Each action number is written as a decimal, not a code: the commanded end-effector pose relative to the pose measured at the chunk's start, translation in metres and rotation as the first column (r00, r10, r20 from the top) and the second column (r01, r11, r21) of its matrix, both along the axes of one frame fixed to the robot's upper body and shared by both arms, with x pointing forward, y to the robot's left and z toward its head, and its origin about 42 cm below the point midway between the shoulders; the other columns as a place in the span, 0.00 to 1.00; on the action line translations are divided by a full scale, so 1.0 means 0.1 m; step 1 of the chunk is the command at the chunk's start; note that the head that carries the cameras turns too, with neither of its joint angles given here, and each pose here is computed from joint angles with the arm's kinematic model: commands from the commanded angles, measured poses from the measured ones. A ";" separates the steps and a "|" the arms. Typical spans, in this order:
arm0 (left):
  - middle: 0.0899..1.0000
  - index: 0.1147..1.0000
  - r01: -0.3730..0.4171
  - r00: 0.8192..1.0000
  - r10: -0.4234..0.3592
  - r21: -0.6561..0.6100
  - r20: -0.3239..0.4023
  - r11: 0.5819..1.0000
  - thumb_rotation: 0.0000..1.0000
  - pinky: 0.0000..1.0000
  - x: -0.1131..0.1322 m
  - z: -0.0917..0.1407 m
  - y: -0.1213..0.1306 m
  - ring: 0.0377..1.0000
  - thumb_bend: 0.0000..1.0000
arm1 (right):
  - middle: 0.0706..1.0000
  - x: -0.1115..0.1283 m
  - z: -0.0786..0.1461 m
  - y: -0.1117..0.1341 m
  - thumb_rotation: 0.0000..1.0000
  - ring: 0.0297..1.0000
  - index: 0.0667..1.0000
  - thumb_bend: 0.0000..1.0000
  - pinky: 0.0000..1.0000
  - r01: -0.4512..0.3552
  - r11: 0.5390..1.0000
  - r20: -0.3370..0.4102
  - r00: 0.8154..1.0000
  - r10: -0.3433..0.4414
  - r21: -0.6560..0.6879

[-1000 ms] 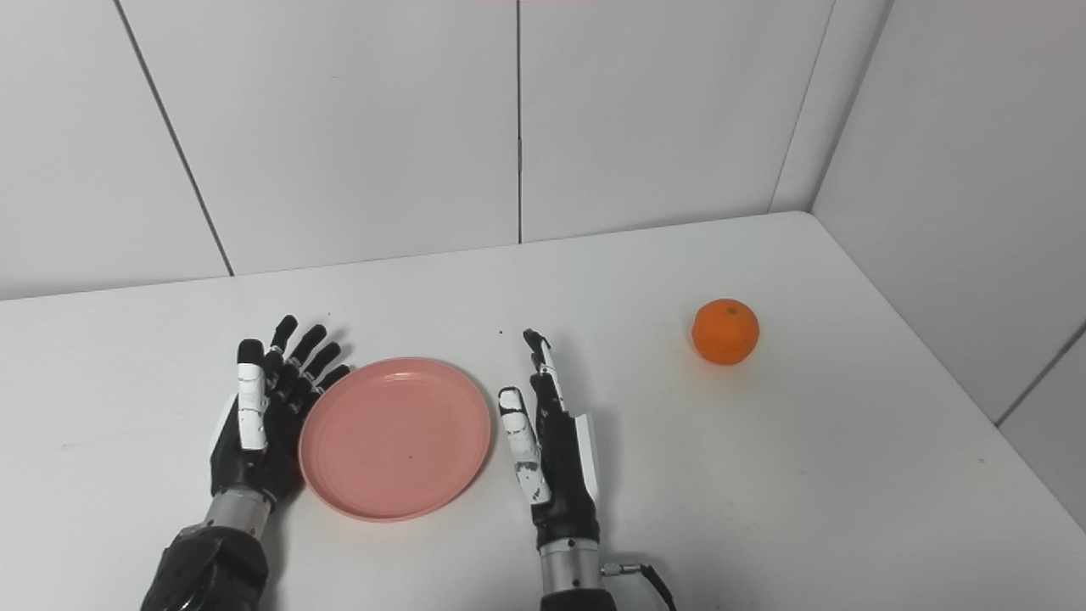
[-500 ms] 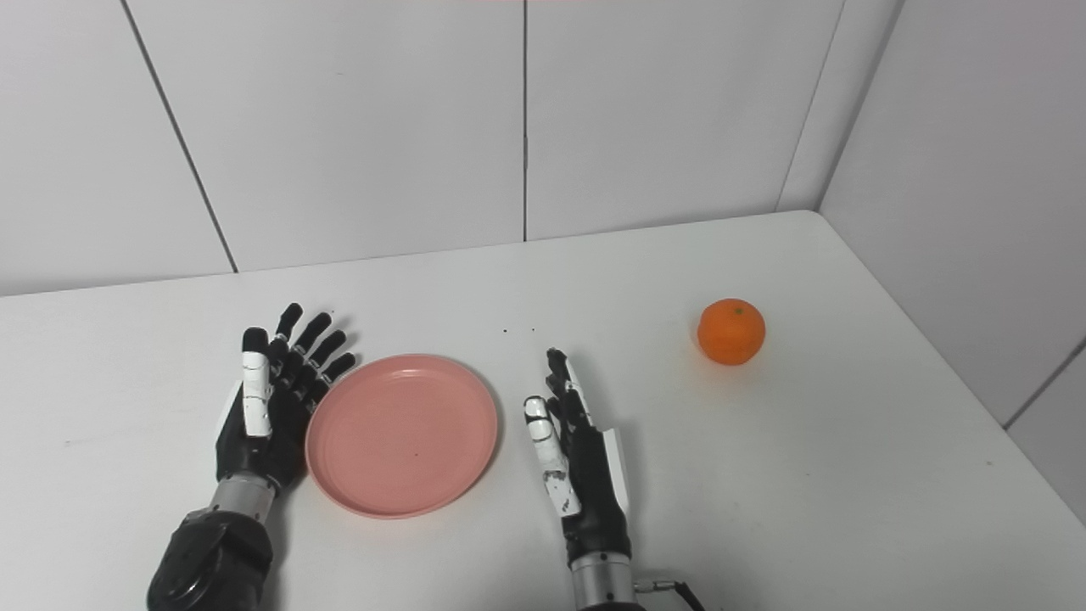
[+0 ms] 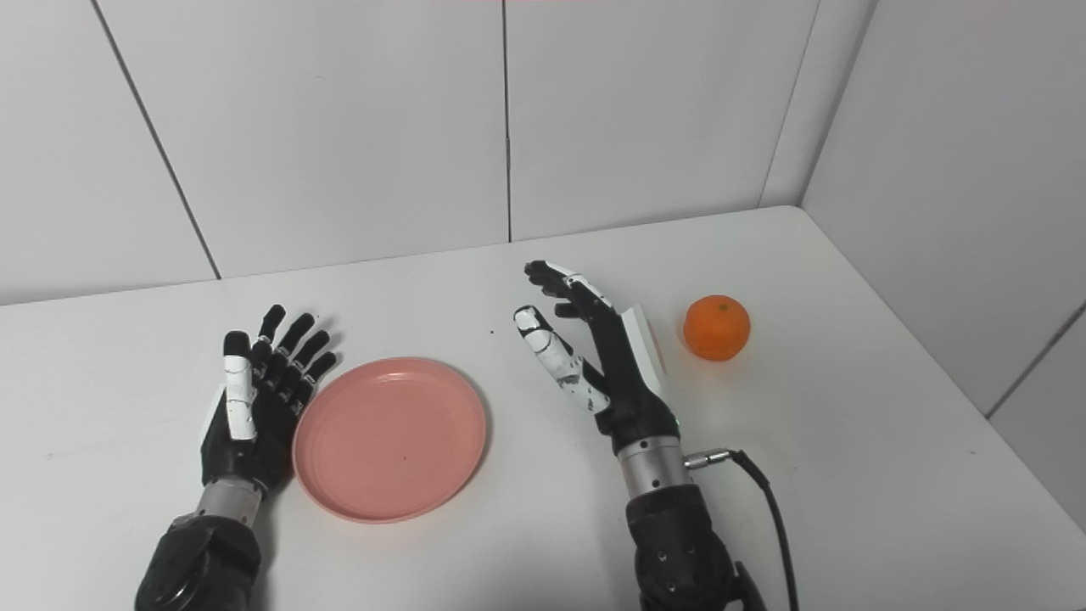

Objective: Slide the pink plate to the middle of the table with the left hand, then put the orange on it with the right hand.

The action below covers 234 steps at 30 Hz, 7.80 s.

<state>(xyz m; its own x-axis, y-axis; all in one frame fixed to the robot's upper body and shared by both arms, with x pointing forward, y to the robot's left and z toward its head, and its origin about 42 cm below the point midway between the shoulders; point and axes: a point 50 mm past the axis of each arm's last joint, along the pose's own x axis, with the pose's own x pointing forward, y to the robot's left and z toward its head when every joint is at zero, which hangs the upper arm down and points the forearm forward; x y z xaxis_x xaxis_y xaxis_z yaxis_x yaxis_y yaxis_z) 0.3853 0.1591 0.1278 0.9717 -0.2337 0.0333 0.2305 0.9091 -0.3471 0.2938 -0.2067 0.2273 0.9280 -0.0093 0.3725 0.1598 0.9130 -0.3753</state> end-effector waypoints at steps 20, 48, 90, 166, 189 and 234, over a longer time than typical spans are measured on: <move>0.92 1.00 0.000 0.998 0.001 0.016 -0.066 1.000 0.87 0.90 -0.03 -0.16 0.02 0.91 0.99 | 0.81 0.46 0.74 -0.61 1.00 0.83 0.74 0.86 0.77 0.204 0.844 0.217 0.970 -0.107 -0.496; 0.92 1.00 0.007 0.997 -0.006 0.007 -0.070 1.000 0.88 0.91 -0.04 -0.15 0.02 0.91 0.99 | 0.82 0.77 0.32 -1.54 1.00 0.82 0.77 0.85 0.81 0.359 0.568 0.150 0.912 -0.381 -0.740; 0.92 1.00 0.004 0.997 -0.002 0.022 -0.079 1.000 0.88 0.90 -0.10 -0.16 0.00 0.91 0.99 | 0.79 1.03 -0.20 -1.72 1.00 0.78 0.75 0.80 0.75 0.271 0.580 0.053 0.930 -0.364 -0.768; 0.91 1.00 0.007 0.997 -0.004 0.041 -0.081 0.999 0.89 0.86 -0.20 0.01 -0.22 0.89 0.98 | 0.16 1.06 0.56 -1.17 0.40 0.13 0.20 0.42 0.12 0.337 0.638 0.297 0.939 -0.174 -0.692; 0.90 1.00 -0.009 0.997 0.012 0.044 -0.077 0.999 0.86 0.81 -0.26 0.02 -0.53 0.87 1.00 | 0.20 0.88 0.97 -0.67 0.26 0.15 0.26 0.41 0.13 0.227 0.756 0.383 0.923 0.034 -0.615; 0.88 1.00 0.000 0.996 0.005 0.063 -0.088 0.998 0.87 0.89 -0.26 0.00 -0.47 0.85 0.99 | 0.28 0.70 0.49 0.71 0.16 0.18 0.43 0.49 0.14 -0.177 0.642 0.170 0.881 0.441 -0.746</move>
